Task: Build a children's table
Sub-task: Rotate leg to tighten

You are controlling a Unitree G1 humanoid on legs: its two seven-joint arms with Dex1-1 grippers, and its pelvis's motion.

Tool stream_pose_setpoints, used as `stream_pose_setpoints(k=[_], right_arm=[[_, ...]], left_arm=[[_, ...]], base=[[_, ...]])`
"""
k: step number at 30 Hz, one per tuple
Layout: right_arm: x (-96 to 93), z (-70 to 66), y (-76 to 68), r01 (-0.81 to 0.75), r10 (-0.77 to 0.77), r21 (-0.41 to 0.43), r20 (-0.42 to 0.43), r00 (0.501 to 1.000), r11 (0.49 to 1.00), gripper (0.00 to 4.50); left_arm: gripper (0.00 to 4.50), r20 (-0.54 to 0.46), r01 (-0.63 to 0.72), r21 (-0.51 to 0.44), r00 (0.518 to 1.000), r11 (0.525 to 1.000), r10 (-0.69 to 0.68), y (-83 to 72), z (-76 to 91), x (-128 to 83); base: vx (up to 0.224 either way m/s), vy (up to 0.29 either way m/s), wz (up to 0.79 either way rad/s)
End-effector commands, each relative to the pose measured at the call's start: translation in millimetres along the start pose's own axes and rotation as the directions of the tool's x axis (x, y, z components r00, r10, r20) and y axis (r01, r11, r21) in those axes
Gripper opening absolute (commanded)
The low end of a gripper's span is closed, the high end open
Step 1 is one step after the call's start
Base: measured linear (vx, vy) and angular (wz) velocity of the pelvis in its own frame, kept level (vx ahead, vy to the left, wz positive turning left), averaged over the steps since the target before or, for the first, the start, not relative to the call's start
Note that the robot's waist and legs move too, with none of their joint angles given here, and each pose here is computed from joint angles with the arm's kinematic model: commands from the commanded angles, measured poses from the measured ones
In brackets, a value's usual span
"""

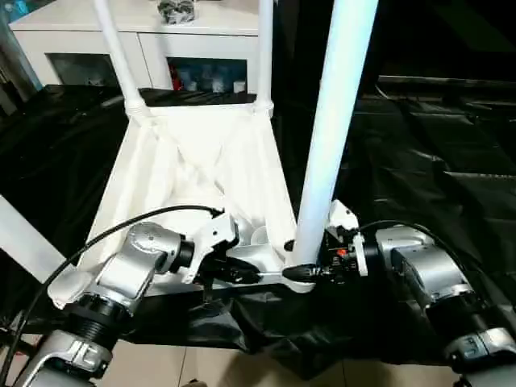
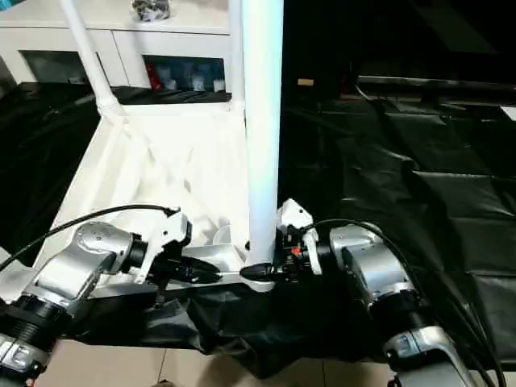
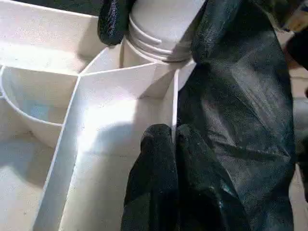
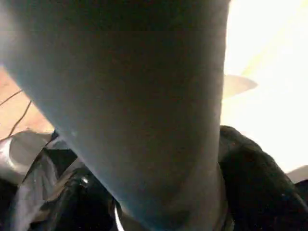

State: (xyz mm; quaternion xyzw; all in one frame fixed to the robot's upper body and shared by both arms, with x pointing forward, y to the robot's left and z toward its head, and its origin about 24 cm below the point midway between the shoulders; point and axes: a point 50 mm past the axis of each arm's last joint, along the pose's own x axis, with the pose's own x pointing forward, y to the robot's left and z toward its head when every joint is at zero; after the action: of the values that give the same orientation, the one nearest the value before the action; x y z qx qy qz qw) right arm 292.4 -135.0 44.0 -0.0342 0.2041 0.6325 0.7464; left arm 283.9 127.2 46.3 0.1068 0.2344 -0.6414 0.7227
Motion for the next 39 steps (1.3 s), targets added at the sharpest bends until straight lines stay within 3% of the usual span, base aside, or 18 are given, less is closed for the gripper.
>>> stream_pose_setpoints(k=[1,5,9,14,17,18,22,27,30,33,39], right_arm=[[32.9,2.0,5.0,0.009,-0.01,0.036,0.038,0.999,0.999,2.63],[44.0,0.1,-12.6,0.245,-0.25,0.1,0.046,0.967,0.964,2.61],[59.6,0.3,-28.5,0.469,-0.489,0.226,0.043,0.871,0.854,2.6],[75.5,2.9,-34.9,0.607,-0.632,0.254,0.024,0.774,0.753,2.6],[80.3,5.4,-33.9,0.605,-0.629,0.237,0.039,0.776,0.76,2.6],[82.9,7.7,-33.8,0.58,-0.61,0.255,0.055,0.791,0.774,2.95],[79.4,14.9,-34.6,0.53,-0.564,0.244,0.097,0.82,0.812,3.32],[73.5,19.0,-25.8,0.366,-0.377,0.098,0.134,0.916,0.925,3.48],[59.0,15.8,-12.9,0.173,-0.171,-0.004,0.132,0.976,0.985,3.48],[45.2,10.5,-3.7,0.038,-0.034,-0.042,0.099,0.995,0.998,3.48],[27.4,2.3,6.7,-0.119,0.12,-0.04,0.02,0.993,0.992,3.48]], left_arm=[[0.0,0.093,-0.085,0.04,0.992,0.996,0.081,3.8,24.6,16],[0.0,0.1,-0.196,0.003,0.976,0.981,0.195,10.7,26.5,21],[0.0,0.107,-0.333,-0.052,0.936,0.942,0.336,19.1,31.4,30],[0.0,0.117,-0.438,-0.112,0.886,0.892,0.45,24.0,40.9,40],[0.0,0.133,-0.433,-0.112,0.886,0.895,0.445,22.8,44.5,44],[0.0,0.142,-0.425,-0.111,0.888,0.898,0.438,22.0,46.3,45],[0.0,0.158,-0.381,-0.085,0.907,0.921,0.39,18.7,46.6,44],[0.0,0.142,-0.27,-0.025,0.952,0.962,0.271,11.8,39.8,39],[0.0,0.106,-0.187,0.016,0.977,0.982,0.184,8.7,32.1,30],[0.0,0.079,-0.106,0.042,0.992,0.993,0.103,5.1,27.3,22],[0.0,0.016,0.058,0.065,0.998,0.996,-0.059,-5.5,19.6,13]], base=[[0.0,0.0,0.0],[0.0,0.0,0.0],[0.0,0.0,0.0],[0.0,0.0,0.0],[0.0,0.0,0.0],[0.0,0.0,0.0],[0.0,0.0,0.0],[0.0,0.0,0.0],[0.0,0.0,0.0],[0.0,0.0,0.0],[0.0,0.0,0.0]])
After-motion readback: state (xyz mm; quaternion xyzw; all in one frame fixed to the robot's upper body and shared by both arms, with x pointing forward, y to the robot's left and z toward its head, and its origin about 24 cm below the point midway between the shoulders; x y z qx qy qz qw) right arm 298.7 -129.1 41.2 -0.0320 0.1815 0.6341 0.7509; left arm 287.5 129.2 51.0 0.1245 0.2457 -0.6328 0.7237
